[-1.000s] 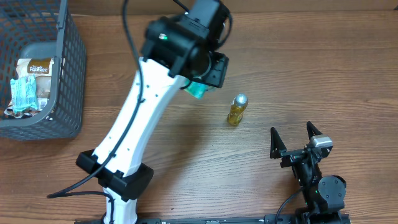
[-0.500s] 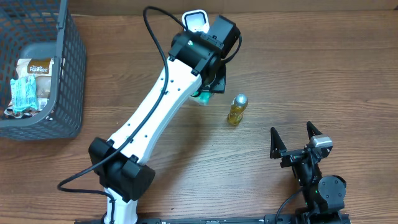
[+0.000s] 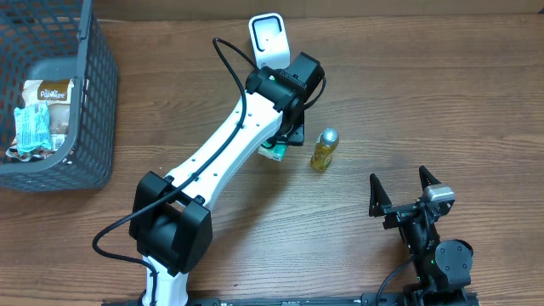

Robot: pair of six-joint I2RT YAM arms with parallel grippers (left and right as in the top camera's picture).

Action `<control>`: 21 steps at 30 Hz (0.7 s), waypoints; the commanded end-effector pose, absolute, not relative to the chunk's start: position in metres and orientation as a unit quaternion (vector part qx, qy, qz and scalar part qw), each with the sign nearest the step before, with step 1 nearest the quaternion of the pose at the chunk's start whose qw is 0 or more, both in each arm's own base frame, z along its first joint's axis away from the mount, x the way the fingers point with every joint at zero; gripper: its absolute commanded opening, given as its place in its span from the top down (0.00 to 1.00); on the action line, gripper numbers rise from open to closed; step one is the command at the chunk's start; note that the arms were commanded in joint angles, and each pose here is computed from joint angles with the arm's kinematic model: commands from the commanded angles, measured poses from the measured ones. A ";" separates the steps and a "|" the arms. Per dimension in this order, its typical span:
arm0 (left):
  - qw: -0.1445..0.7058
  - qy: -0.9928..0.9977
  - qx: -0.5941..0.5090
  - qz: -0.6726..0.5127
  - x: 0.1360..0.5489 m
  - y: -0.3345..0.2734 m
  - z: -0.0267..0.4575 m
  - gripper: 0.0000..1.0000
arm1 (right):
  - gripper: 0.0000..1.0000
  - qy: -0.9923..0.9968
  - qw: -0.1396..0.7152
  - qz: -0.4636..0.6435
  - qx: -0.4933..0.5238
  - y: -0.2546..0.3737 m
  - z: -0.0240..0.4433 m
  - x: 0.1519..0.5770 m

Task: Scan the item barcode
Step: 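Lower the jar onto the table left of the Vim bottle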

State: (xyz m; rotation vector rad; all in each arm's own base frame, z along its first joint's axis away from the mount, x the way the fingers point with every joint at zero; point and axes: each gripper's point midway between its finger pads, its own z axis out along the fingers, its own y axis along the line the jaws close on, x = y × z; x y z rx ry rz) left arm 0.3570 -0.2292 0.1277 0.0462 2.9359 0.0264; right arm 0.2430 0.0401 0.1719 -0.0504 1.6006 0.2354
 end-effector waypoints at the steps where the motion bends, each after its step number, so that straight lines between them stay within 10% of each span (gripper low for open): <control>1: 0.099 0.995 -0.021 0.000 0.357 -0.228 0.122 0.74 | 0.00 0.714 0.692 0.100 -0.023 0.039 0.170 0.243; 21: 0.092 0.994 -0.059 -0.024 0.354 -0.235 0.077 0.71 | 0.00 0.714 0.692 0.100 -0.023 0.039 0.170 0.243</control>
